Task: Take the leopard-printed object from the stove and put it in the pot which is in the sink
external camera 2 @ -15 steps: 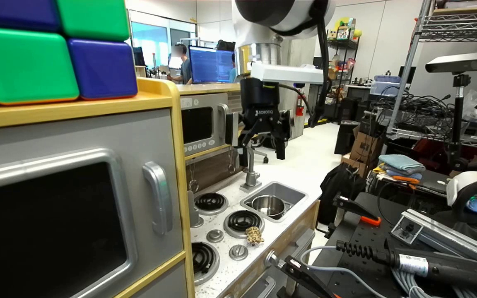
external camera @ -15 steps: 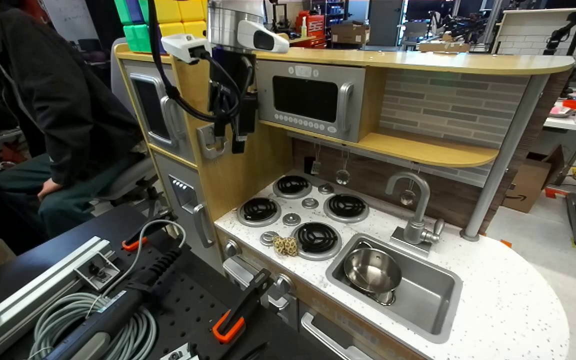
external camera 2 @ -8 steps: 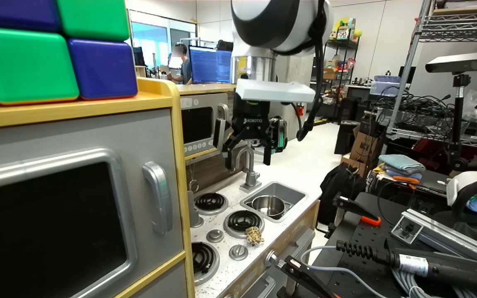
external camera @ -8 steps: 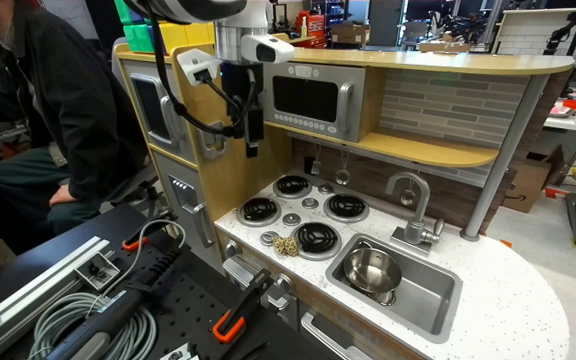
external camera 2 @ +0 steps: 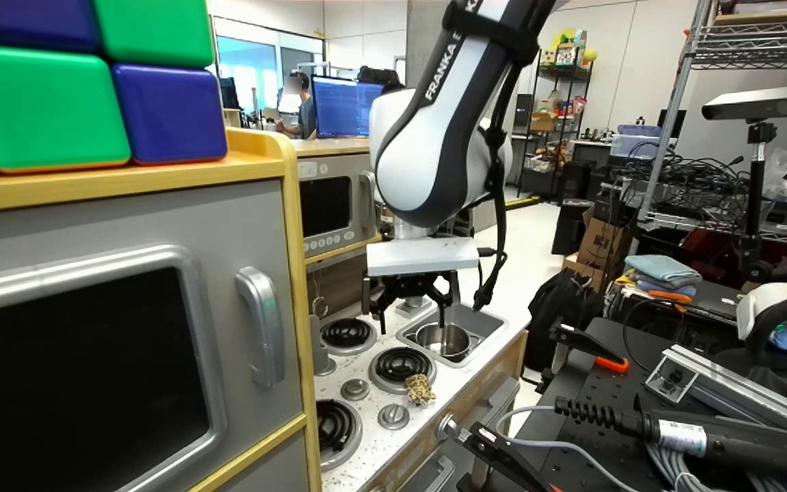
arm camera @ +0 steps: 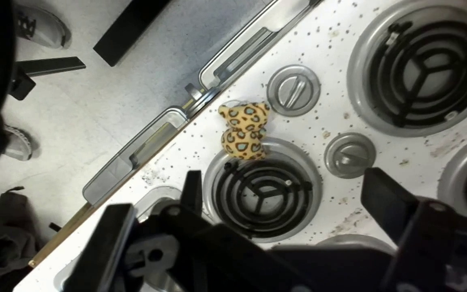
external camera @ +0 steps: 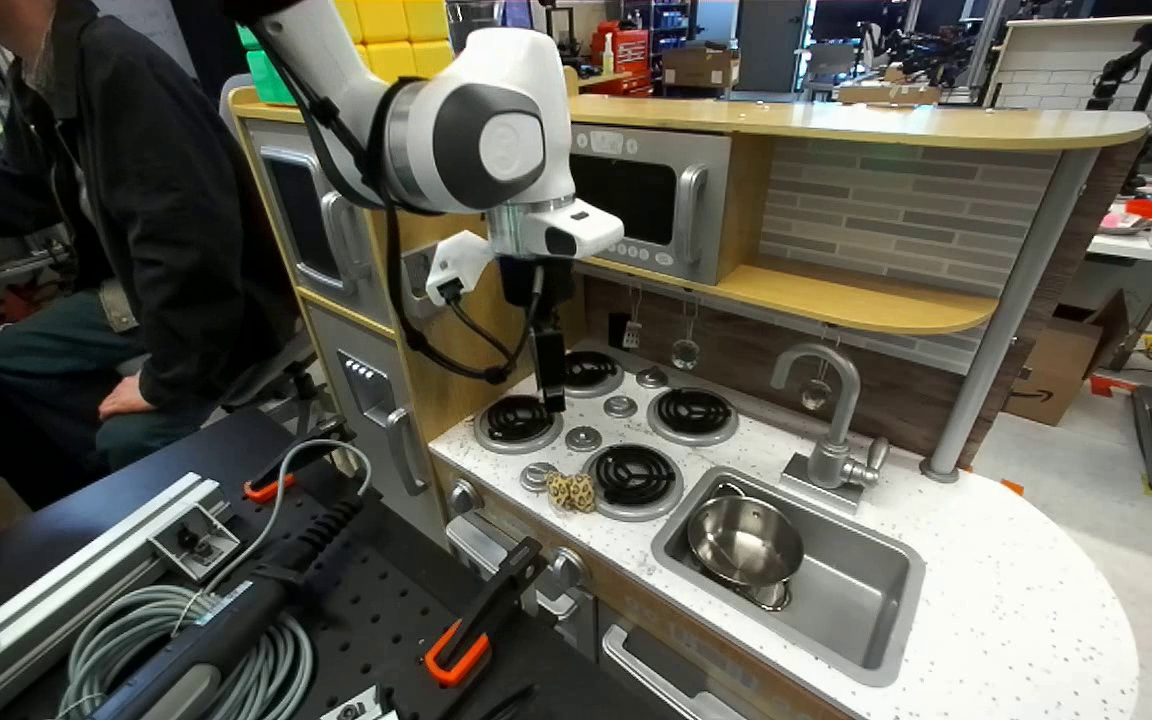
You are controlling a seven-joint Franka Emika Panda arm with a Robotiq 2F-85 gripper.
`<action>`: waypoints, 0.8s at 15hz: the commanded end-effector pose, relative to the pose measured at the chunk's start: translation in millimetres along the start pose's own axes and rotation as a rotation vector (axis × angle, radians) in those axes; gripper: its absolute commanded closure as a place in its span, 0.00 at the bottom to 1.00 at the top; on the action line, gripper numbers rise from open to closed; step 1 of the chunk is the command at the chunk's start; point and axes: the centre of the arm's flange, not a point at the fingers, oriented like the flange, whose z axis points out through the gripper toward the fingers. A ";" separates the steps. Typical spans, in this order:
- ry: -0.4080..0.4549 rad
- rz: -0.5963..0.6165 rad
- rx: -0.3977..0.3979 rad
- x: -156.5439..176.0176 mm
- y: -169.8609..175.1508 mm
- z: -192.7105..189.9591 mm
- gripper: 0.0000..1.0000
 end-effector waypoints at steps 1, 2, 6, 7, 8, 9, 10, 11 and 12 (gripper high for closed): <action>0.005 0.105 -0.087 28.8 -13.4 41.5 0.00; -0.004 0.128 -0.106 32.8 -12.0 51.8 0.00; -0.084 0.205 -0.195 38.5 -2.2 89.4 0.00; -0.094 0.213 -0.209 38.0 -1.3 96.4 0.00; -0.098 0.221 -0.214 37.3 -0.9 103.4 0.00; -0.078 0.223 -0.191 37.1 -1.6 107.1 0.00; -0.055 0.221 -0.166 36.6 -3.0 109.6 0.00; -0.040 0.218 -0.143 36.8 -5.1 110.5 0.00; -0.023 0.215 -0.119 37.2 -7.6 111.2 0.00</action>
